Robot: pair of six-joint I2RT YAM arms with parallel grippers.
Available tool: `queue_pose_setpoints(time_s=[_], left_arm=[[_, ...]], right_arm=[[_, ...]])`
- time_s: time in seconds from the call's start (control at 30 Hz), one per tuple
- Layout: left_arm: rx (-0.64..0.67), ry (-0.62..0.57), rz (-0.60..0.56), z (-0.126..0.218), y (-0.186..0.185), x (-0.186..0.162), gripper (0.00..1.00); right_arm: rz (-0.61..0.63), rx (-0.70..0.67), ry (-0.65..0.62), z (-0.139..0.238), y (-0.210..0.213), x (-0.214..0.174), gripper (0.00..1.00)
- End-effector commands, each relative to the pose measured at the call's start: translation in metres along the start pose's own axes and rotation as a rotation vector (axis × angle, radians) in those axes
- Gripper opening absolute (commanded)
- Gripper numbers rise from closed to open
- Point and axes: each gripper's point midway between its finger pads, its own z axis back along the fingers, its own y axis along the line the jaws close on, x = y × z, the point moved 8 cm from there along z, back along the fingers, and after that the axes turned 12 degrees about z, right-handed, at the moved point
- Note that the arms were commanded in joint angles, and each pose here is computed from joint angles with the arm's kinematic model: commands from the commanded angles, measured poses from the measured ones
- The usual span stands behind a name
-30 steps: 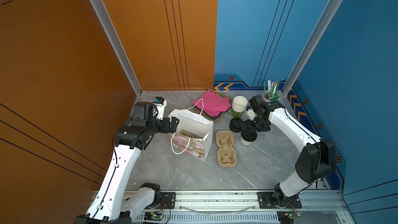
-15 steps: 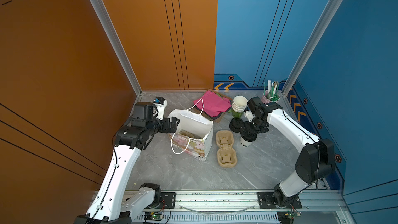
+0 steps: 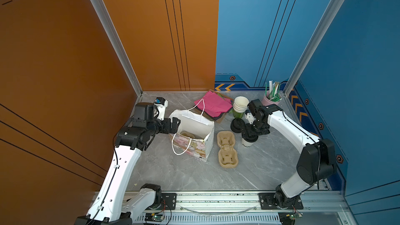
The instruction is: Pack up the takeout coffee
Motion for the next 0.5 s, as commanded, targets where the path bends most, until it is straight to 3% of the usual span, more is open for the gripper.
queue_pose_setpoints(time_s=[0.0, 0.47], left_arm=[[-0.017, -0.005, 0.013, 0.000, 0.000, -0.002, 0.98], [-0.013, 0.002, 0.013, -0.001, 0.001, -0.004, 0.98]], right_arm=[[0.013, 0.009, 0.002, -0.006, 0.003, 0.001, 1.00], [0.026, 0.008, 0.035, -0.021, 0.007, 0.001, 1.00]])
